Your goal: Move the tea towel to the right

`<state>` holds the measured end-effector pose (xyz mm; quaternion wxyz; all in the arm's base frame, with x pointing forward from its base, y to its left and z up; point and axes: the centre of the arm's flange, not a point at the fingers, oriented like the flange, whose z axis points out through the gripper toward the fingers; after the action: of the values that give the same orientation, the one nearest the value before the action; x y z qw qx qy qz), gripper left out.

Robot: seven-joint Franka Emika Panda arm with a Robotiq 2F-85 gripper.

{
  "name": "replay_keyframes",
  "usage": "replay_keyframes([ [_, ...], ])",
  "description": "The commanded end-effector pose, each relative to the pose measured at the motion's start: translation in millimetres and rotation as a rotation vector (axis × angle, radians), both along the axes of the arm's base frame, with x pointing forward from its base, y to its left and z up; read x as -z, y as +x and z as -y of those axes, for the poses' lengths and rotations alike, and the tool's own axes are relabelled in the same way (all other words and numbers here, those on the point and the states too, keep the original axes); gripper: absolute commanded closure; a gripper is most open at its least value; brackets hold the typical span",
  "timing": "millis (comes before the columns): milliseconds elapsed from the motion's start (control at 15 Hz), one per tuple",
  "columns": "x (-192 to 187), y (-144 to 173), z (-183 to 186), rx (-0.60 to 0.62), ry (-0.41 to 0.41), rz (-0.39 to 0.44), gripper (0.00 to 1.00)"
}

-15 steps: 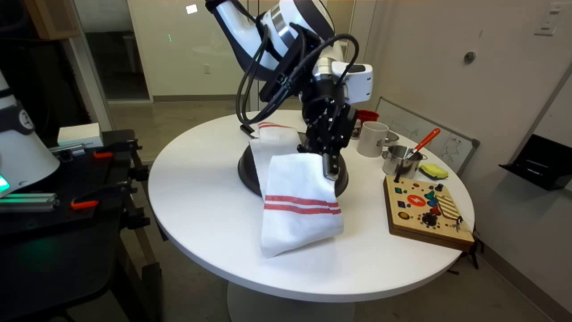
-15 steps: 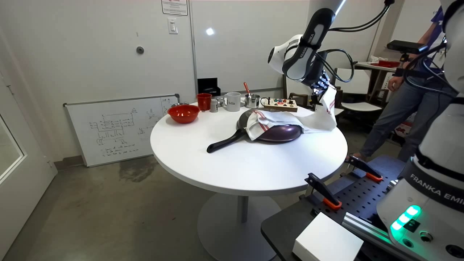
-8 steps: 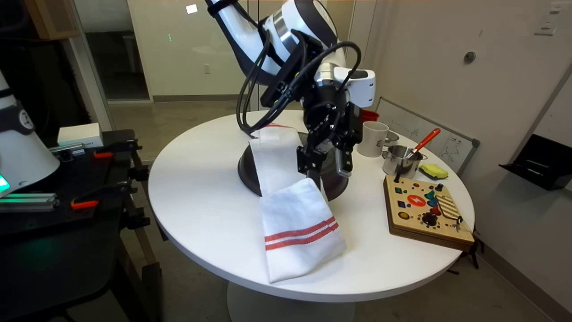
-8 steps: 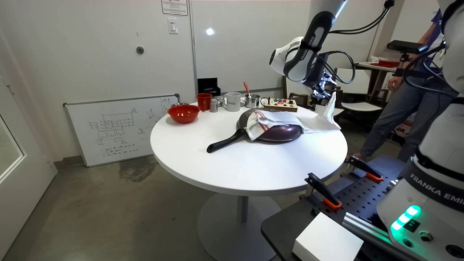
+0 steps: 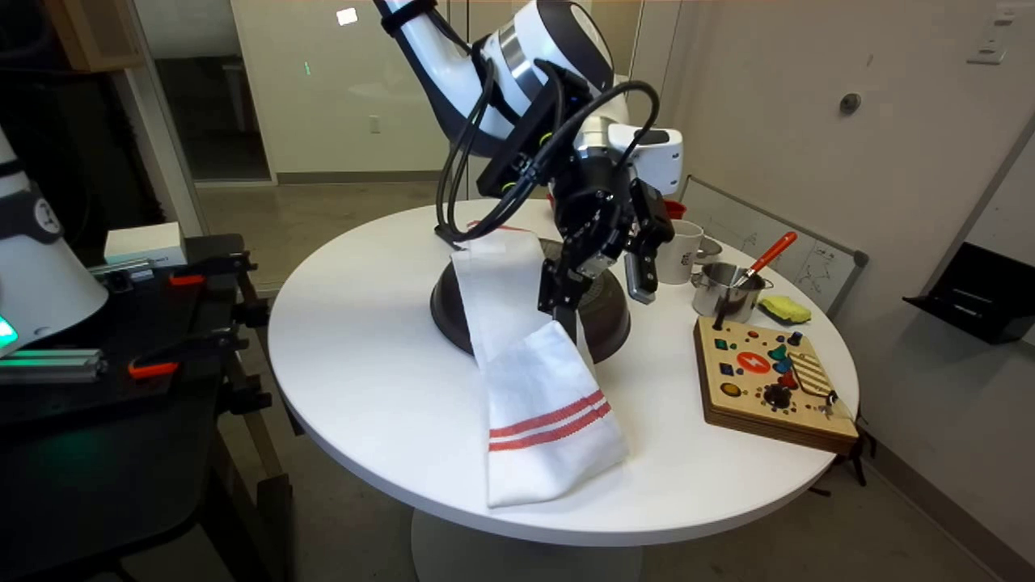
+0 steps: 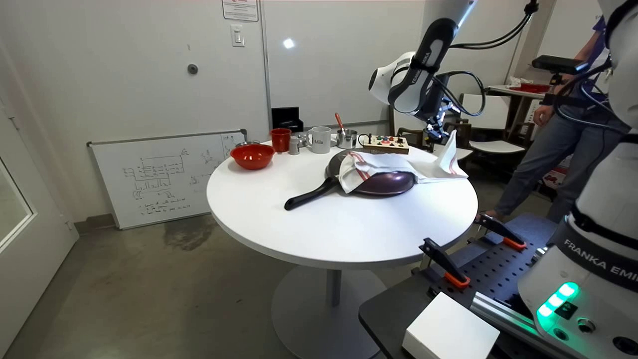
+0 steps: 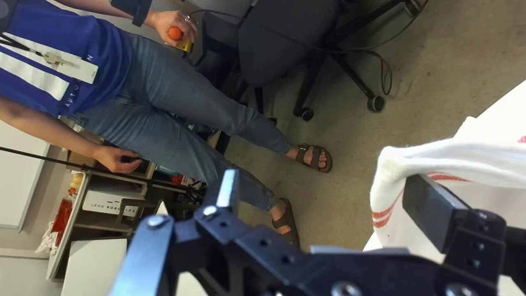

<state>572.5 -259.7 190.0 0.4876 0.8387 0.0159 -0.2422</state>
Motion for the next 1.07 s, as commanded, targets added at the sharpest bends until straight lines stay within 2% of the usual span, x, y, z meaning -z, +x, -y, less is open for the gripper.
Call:
replay_keyframes([
  [0,4,3,2,0.024,-0.015,-0.034,0.0],
  [400,10,-14,27,0.117,-0.054,-0.099,0.0],
  [733,26,-36,51,0.196,-0.026,-0.132,0.0],
  [1000,26,-39,59,0.225,0.005,-0.128,0.0],
])
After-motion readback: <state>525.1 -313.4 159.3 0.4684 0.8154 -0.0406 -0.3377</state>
